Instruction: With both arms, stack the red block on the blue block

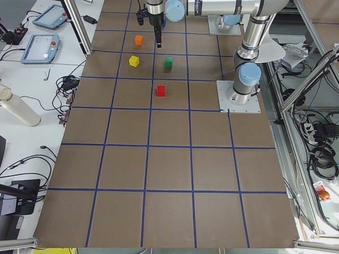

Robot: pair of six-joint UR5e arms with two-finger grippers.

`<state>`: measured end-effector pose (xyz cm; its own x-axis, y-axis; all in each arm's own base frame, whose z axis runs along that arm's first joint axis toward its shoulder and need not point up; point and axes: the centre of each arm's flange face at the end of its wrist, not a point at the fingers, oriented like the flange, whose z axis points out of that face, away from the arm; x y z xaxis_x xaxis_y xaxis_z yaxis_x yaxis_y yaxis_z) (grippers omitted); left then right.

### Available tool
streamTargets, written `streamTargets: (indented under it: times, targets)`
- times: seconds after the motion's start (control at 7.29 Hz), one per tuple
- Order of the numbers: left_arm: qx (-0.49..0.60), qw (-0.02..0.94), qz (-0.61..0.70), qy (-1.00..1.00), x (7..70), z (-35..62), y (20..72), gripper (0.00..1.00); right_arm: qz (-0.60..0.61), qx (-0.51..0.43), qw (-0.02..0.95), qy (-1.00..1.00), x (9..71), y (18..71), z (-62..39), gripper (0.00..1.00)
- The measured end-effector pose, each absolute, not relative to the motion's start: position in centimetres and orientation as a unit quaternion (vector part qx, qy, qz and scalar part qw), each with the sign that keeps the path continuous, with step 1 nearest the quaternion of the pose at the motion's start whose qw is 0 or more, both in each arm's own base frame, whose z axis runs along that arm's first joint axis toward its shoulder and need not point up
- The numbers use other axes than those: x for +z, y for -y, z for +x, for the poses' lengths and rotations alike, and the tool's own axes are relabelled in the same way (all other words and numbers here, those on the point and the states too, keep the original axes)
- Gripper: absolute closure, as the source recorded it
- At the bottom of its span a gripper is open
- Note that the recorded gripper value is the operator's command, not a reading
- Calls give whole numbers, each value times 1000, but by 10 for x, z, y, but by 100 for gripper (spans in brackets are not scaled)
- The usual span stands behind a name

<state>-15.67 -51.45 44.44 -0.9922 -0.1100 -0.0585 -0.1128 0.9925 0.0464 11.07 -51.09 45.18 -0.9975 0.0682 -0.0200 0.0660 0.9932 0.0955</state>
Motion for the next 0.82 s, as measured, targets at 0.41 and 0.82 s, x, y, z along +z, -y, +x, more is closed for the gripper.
streamTargets:
  times: [0.41, 0.82]
  targets:
    - [22, 26, -54, -998, 448, -157, 512, 0, 34, 48, 11, -998, 453, 510, 111, 0]
    - [21, 27, -50, -998, 450, -152, 509, 0, 34, 48, 9, -998, 453, 509, 110, 0]
